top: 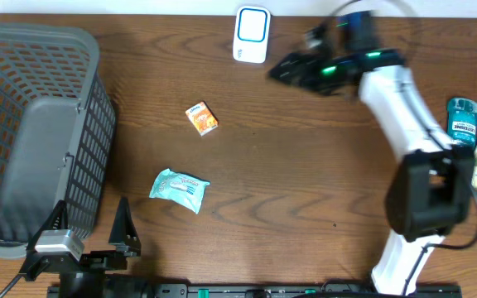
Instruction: Scan the item barcode
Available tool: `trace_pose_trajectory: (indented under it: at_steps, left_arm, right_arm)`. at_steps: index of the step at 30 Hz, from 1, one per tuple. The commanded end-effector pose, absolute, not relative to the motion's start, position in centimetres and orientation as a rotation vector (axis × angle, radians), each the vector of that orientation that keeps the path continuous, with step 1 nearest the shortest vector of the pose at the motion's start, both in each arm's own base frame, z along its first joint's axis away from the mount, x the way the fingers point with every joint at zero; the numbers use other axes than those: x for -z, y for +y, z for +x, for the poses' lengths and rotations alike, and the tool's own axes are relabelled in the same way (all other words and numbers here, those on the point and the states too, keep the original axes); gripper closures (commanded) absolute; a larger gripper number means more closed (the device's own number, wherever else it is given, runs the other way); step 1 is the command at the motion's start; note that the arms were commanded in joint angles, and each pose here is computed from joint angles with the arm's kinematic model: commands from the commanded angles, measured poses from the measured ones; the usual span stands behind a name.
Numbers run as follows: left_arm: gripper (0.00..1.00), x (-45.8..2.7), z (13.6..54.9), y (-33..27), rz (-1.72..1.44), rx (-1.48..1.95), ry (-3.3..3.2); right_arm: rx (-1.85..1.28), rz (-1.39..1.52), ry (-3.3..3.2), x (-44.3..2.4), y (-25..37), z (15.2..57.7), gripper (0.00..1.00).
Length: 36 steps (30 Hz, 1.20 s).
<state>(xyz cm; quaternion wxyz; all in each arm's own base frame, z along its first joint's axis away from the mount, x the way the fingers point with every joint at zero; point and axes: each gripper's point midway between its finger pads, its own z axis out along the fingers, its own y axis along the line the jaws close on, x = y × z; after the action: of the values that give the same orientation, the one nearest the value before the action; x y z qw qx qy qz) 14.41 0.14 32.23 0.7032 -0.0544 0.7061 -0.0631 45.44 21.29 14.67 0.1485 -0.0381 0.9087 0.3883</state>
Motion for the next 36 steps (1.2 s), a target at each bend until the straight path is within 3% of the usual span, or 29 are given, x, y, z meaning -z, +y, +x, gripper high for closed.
trace_pose_trajectory:
  at_steps: [1,6,14,20,36]
  left_arm:
    - [0.02,-32.3,14.4,0.2,-0.109,0.127,1.567]
    - [0.02,-32.3,14.4,0.2,-0.109,0.127,1.568]
    - [0.02,-32.3,14.4,0.2,-0.109,0.127,1.568]
    - [0.02,-32.3,14.4,0.2,-0.109,0.127,1.569]
    - [0.02,-32.3,14.4,0.2,-0.109,0.127,1.569]
  right_arm:
    - [-1.061,-0.266,2.672,-12.4,25.9,43.2,0.01]
    - [-0.545,-0.76,2.602,-8.9,29.7,41.1,0.01]
    - [0.251,-1.059,2.295,-9.0,31.5,41.6,0.01]
    - [0.369,-1.436,2.11,-6.3,34.3,40.4,0.01]
    - [0.423,-1.592,1.995,-2.8,35.4,41.4,0.08]
